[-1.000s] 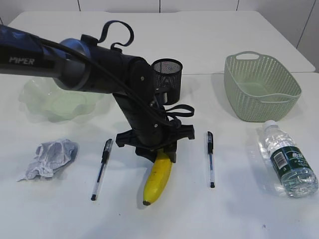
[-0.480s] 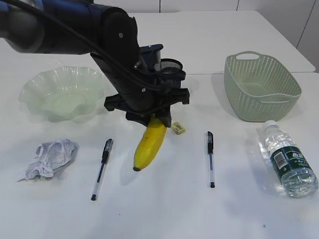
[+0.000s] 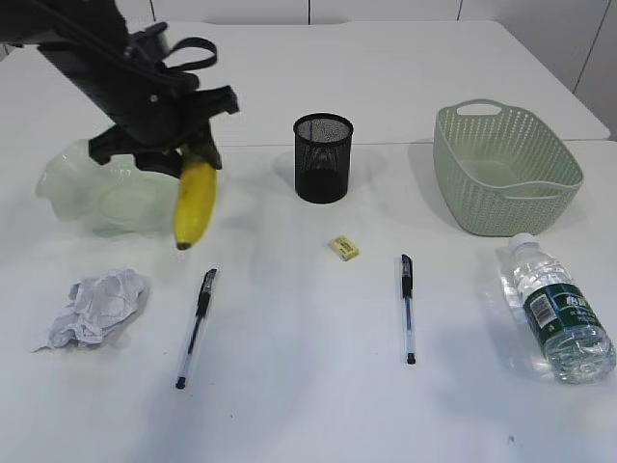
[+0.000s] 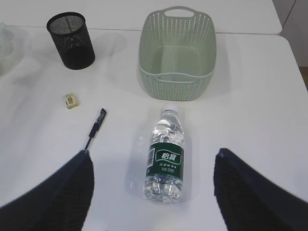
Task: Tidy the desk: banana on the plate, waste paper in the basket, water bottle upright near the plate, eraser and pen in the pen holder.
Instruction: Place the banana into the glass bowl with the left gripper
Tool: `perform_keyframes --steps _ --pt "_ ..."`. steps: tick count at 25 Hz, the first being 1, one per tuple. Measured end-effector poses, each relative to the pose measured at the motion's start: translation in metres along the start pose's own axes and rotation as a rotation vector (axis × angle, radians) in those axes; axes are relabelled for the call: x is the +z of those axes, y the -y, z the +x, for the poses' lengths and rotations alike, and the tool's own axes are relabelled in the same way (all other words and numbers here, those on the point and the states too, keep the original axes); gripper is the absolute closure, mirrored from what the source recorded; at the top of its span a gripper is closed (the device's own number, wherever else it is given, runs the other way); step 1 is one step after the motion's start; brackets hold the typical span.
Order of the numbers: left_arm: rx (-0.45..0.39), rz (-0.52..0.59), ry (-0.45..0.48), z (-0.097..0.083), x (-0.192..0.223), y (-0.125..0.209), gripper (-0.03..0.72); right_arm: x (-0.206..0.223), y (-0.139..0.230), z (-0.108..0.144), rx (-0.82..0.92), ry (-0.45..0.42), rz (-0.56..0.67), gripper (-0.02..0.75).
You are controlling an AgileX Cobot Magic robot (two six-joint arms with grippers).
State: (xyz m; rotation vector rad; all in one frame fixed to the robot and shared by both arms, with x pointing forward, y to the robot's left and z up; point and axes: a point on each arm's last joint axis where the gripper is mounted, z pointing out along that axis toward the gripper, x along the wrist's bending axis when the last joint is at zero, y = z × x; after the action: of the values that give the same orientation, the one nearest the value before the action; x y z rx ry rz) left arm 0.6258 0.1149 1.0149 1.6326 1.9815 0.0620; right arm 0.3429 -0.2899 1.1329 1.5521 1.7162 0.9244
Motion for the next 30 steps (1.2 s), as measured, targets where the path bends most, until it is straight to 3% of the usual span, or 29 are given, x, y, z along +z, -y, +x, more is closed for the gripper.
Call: perform_keyframes --steps 6,13,22,30 --pt "-0.182 -0.147 0.022 0.051 -0.01 -0.047 0.419 0.0 0.0 0.0 0.0 0.0 0.0 0.158" --pt "-0.341 -0.238 0.06 0.085 -0.011 -0.076 0.419 0.0 0.0 0.0 -0.001 0.001 0.0 0.158" --pt "-0.37 -0.227 0.086 0.084 0.024 -0.11 0.419 0.003 0.0 -0.001 -0.003 0.004 0.013 0.158" --pt "-0.383 -0.139 0.05 0.092 0.057 -0.107 0.419 0.003 0.0 -0.001 -0.003 0.004 0.013 0.158"
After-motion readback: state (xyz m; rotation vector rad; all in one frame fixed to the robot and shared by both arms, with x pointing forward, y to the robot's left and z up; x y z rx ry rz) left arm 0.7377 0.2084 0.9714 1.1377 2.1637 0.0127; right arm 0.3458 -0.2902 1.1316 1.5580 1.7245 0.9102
